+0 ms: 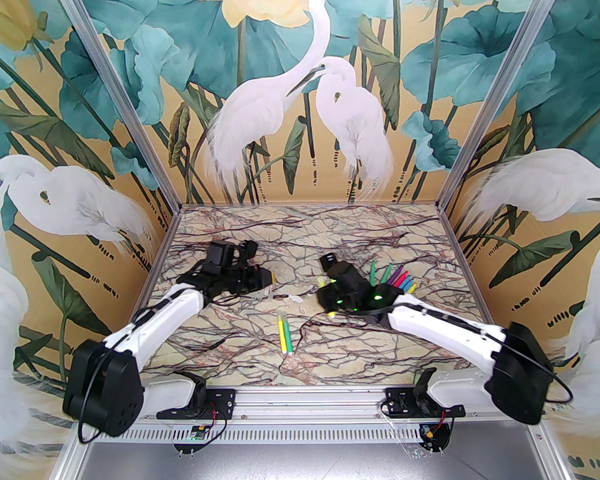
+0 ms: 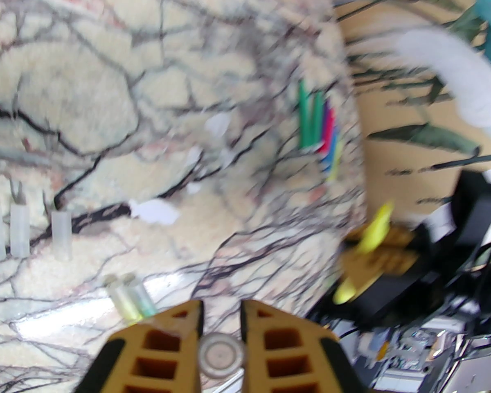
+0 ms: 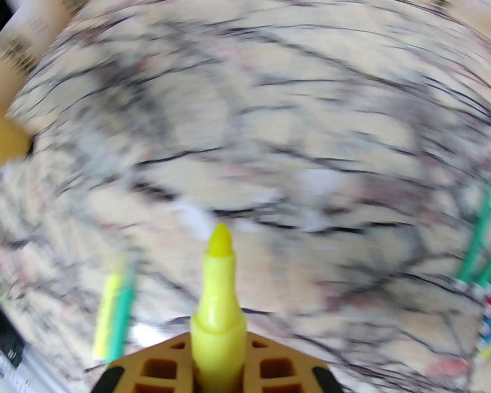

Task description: Open the pen caps

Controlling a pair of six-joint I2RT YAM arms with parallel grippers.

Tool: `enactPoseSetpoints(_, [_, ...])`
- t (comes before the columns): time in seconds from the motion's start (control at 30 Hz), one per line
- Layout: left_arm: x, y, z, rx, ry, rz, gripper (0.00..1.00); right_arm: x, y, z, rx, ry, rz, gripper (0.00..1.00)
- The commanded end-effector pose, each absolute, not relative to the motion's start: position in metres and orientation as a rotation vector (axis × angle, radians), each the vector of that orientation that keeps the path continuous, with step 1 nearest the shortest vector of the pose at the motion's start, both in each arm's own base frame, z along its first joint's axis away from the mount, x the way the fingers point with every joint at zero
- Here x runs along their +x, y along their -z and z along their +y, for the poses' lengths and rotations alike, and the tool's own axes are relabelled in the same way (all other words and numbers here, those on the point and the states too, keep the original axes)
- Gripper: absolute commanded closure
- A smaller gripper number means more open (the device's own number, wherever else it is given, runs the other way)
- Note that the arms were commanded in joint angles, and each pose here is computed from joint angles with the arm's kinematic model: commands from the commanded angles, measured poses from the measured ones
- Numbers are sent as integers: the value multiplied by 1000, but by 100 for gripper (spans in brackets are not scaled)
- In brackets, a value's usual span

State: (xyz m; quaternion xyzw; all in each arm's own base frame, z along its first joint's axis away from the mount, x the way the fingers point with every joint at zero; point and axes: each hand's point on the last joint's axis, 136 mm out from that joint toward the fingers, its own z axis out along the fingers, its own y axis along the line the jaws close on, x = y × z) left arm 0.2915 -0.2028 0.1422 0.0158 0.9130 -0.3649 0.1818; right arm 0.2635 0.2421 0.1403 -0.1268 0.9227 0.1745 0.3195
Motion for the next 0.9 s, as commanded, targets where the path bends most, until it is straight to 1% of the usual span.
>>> enactPoseSetpoints(0.0, [288, -124, -201, 107, 882, 2672, 100, 269, -138, 203, -157, -344, 2433, 100])
enactPoseSetpoints(0.13, [290, -113, -201, 131, 806, 2713, 100, 272, -135, 164, -12, -273, 2433, 100])
enactPoseSetpoints(0.3, [282, -100, -205, 249, 685, 2786, 100, 271, -129, 121, 139, -169, 2432, 100])
enactPoseSetpoints(0.43, [285, -89, -200, 250, 580, 2827, 100, 269, -122, 88, 278, -117, 2427, 100])
enactPoseSetpoints(0.57, [289, -79, -199, 260, 535, 2853, 100, 266, -115, 55, 437, -66, 2435, 100])
enactPoseSetpoints(0.87, [300, -58, -190, 299, 328, 2922, 100, 264, -101, 12, 619, -6, 2425, 100])
